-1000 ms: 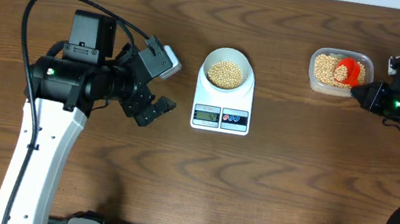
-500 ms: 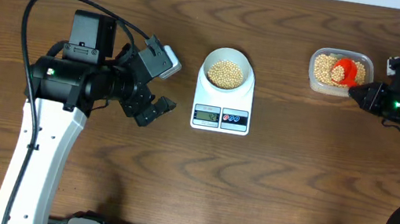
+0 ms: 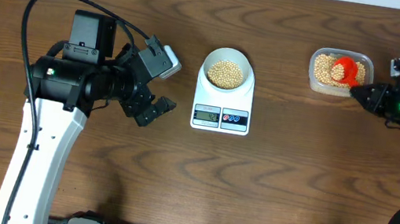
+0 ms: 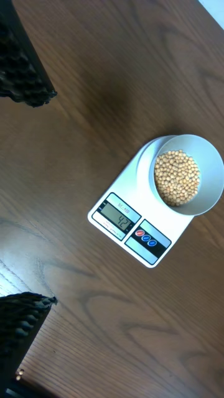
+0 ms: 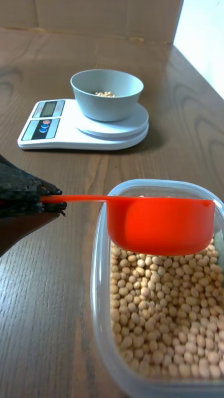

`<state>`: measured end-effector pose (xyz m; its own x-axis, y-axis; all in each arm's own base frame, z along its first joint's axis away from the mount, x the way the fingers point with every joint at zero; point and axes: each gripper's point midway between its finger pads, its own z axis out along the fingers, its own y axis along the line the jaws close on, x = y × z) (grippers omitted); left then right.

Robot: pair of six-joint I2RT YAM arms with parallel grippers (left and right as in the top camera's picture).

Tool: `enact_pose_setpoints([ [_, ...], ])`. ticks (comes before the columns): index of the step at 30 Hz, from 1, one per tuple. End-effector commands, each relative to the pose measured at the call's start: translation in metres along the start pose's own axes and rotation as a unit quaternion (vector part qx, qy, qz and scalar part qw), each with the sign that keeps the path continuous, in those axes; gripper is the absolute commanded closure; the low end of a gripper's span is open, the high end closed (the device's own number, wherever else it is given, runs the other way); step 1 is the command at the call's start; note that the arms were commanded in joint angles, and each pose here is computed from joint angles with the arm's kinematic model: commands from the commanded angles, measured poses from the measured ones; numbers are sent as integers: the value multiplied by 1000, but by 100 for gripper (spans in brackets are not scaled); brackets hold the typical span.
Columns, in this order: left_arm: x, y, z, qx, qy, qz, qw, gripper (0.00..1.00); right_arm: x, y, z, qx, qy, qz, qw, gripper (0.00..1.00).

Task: Scoop item into bowl and weigh 50g on scale

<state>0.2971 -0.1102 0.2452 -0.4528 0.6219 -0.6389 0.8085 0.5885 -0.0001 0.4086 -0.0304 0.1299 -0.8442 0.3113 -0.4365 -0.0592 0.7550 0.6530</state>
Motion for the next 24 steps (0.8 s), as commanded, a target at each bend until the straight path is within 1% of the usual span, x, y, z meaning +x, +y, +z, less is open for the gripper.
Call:
enact_pose_setpoints([
  [1, -6, 0, -5, 0, -11, 6, 1000, 2, -1, 3, -5, -35, -7, 19, 999, 99],
  [10, -6, 0, -5, 0, -11, 6, 1000, 2, -5, 14, -14, -85, -19, 25, 996, 99],
  [24, -6, 0, -5, 0, -11, 6, 1000, 2, 2, 60, -3, -172, 4, 6, 985, 99],
])
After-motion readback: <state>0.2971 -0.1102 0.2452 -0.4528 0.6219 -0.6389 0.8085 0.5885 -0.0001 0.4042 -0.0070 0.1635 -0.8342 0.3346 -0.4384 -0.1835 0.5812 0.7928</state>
